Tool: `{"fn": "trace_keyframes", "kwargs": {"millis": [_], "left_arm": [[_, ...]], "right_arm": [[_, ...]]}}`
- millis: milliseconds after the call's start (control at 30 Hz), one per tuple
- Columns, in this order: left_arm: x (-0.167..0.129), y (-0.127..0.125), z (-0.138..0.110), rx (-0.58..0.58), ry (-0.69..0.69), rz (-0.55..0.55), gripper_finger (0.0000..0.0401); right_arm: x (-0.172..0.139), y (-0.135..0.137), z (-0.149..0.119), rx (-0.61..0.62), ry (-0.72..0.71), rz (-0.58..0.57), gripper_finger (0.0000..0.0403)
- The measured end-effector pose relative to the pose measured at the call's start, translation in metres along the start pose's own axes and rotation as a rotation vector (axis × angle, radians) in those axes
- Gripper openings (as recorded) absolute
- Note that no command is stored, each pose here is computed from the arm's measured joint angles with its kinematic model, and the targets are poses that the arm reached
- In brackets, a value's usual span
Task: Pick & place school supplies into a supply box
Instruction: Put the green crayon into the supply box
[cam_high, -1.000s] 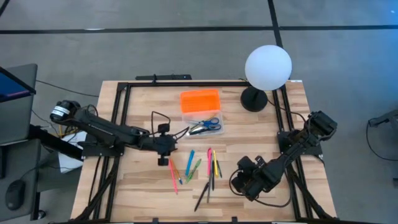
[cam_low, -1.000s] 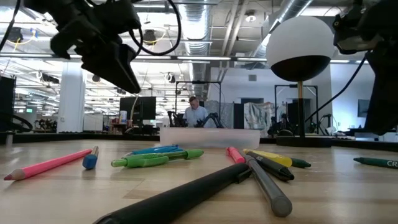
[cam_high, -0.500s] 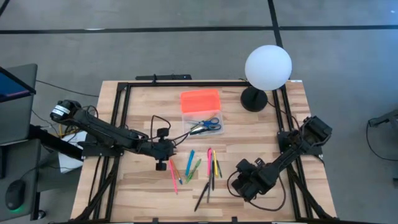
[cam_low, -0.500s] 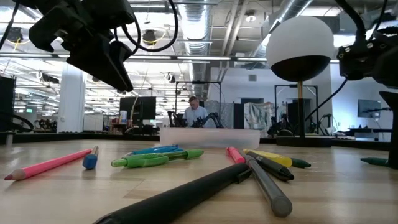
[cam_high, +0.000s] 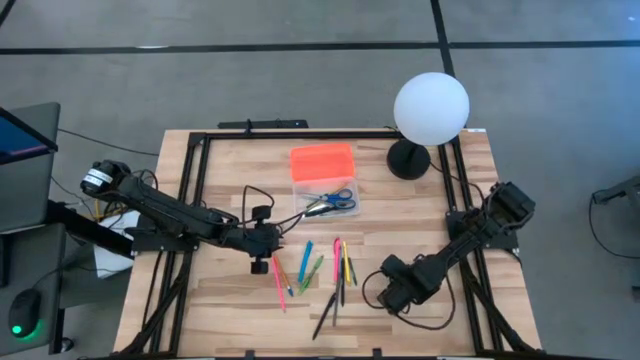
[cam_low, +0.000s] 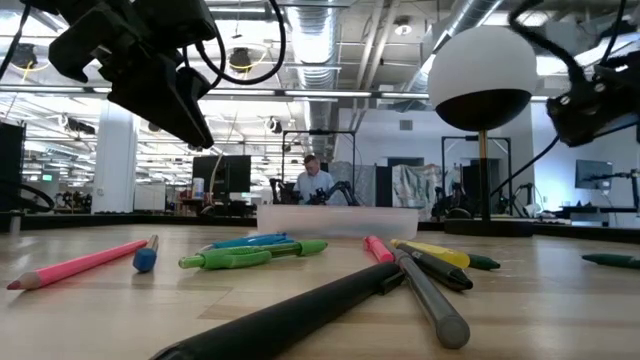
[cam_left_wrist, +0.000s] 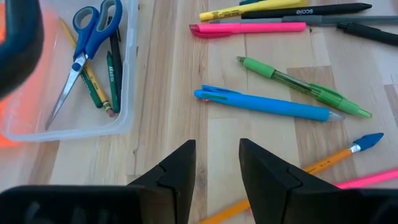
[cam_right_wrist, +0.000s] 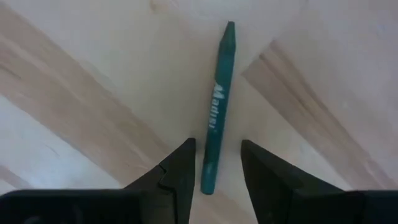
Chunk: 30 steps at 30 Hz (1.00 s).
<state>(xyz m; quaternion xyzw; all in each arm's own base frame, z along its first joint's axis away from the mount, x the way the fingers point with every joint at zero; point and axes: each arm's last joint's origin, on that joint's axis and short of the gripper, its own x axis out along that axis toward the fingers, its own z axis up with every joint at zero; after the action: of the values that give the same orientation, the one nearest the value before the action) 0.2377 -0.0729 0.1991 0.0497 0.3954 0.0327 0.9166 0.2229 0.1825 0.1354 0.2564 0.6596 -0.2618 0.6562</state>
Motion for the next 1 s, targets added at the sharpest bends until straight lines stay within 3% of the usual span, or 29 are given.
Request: {"fn": "trace_keyframes", "kwargs": {"millis": [267,667,1000], "left_arm": [[0.0,-0.0001,-0.0001,-0.007,0.0,0.0,0.0119],[0.0,-0.0001,-0.0002,-0.007,0.002,0.0,0.0119],[0.0,-0.0001,-0.0003,-0.008,0.002,0.0,0.0119]], "right_arm": [[-0.0001,-0.0013,0.0084,-0.073,0.042,0.007,0.0114],[0.0002,-0.0019,0.0085,-0.089,0.013,-0.006,0.0047],[0.0003,-0.0022,0.0095,-0.229,-0.035,-0.019,0.0006]]}}
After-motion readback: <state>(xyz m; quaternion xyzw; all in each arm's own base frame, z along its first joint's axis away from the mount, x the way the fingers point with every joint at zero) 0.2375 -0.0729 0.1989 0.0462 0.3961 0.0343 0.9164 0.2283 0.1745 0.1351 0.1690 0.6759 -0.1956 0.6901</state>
